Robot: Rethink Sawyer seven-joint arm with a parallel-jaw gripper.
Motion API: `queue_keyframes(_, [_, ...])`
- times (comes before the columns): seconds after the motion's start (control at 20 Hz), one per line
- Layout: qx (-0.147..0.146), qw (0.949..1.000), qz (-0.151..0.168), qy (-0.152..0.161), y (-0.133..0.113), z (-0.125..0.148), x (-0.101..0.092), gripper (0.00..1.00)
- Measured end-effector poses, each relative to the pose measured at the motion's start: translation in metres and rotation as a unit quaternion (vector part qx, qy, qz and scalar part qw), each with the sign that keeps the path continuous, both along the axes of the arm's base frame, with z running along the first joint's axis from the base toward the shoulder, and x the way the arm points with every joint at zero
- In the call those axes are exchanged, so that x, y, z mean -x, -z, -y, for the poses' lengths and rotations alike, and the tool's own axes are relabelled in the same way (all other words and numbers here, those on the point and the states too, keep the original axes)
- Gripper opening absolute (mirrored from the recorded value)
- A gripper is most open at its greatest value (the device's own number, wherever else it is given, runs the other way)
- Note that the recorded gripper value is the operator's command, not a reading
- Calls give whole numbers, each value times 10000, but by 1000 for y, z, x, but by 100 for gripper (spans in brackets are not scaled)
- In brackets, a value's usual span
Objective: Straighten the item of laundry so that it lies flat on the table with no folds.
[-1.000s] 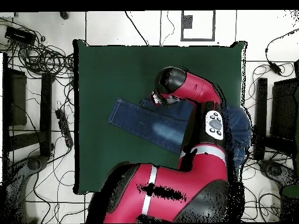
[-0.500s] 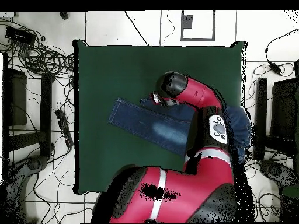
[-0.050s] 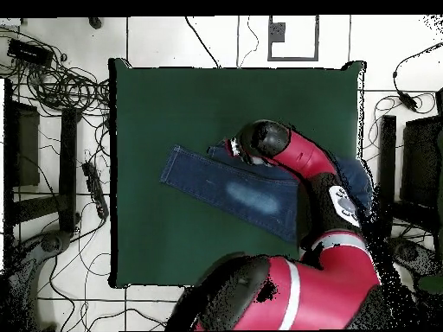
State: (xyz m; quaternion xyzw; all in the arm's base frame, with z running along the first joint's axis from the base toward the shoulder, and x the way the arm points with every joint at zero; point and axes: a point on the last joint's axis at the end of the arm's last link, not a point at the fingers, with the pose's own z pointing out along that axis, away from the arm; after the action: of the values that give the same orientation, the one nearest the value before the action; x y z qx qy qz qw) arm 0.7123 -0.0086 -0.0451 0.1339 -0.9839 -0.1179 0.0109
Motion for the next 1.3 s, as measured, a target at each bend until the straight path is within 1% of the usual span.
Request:
queue_keyframes(0.2, [-16, 10000, 34, -8, 0, -1, 1, 100])
queue_keyframes(0.35, [71, 9999, 37, -77, 0, -4, 1, 100])
queue_keyframes(0.55, [291, 9992, 17, -262, 0, -14, 1, 100])
queue_keyframes(0.7, [377, 9986, -2, -368, -1, -21, 0, 100])
queue_keyframes(0.75, [420, 9981, 14, -457, -1, -31, -2, 100])
queue_keyframes(1.05, [454, 9962, 118, -734, -5, -72, -9, 100])
queue_keyframes(1.15, [518, 9948, 161, -857, -6, -93, -11, 100])
queue_keyframes(1.3, [591, 9938, 191, -918, -3, -111, -13, 100])
